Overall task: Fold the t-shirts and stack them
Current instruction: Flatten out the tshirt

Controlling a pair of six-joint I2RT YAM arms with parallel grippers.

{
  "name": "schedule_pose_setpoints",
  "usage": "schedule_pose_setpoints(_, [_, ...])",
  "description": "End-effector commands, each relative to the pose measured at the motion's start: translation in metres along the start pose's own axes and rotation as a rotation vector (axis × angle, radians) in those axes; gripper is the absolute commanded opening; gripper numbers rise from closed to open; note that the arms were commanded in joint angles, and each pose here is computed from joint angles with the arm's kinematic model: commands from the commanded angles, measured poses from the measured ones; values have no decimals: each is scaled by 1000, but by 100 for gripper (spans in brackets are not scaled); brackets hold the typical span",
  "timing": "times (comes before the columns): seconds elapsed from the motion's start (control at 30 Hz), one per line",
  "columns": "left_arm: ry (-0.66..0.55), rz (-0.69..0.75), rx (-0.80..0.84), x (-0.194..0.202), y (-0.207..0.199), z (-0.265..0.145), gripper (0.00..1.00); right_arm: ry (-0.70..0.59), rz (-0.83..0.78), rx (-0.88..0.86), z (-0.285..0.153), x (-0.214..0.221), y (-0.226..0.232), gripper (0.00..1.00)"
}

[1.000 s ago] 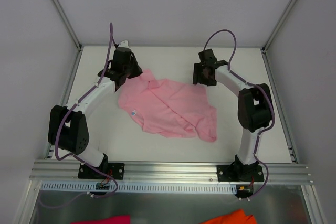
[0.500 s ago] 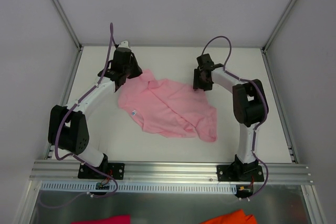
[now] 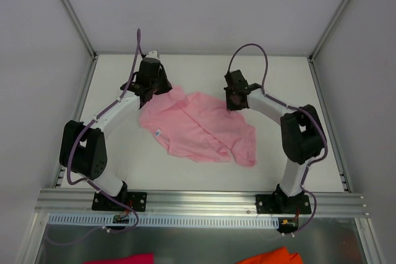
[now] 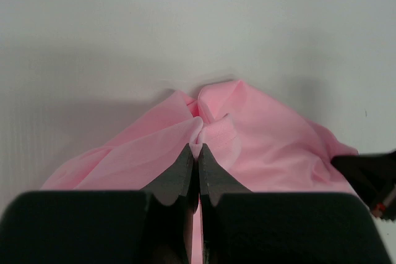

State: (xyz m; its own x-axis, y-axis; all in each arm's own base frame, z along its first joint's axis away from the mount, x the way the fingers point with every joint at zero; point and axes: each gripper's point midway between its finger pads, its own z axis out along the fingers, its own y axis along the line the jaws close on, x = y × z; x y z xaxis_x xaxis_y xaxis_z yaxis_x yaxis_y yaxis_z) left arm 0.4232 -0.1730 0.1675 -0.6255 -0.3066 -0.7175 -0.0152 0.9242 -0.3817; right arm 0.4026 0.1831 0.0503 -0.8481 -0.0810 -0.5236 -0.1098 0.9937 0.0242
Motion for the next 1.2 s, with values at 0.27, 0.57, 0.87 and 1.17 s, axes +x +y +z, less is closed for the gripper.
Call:
schedule_pose_setpoints(0.27, [-33,23,63,-9,-22,-2,0,-249,-203,-25,-87,94,68,6])
schedule_pose_setpoints(0.57, [-26,33,63,-7,-23,-2,0,-395,-257,198,-98,99,58,84])
schedule_pose_setpoints(0.87, [-26,44,57,-7,-27,-3,0,-356,-196,219,-85,91,49,79])
schedule_pose_setpoints(1.17, [-16,56,62,-2,-32,1,0,-355,-4,27,-104,78,47,73])
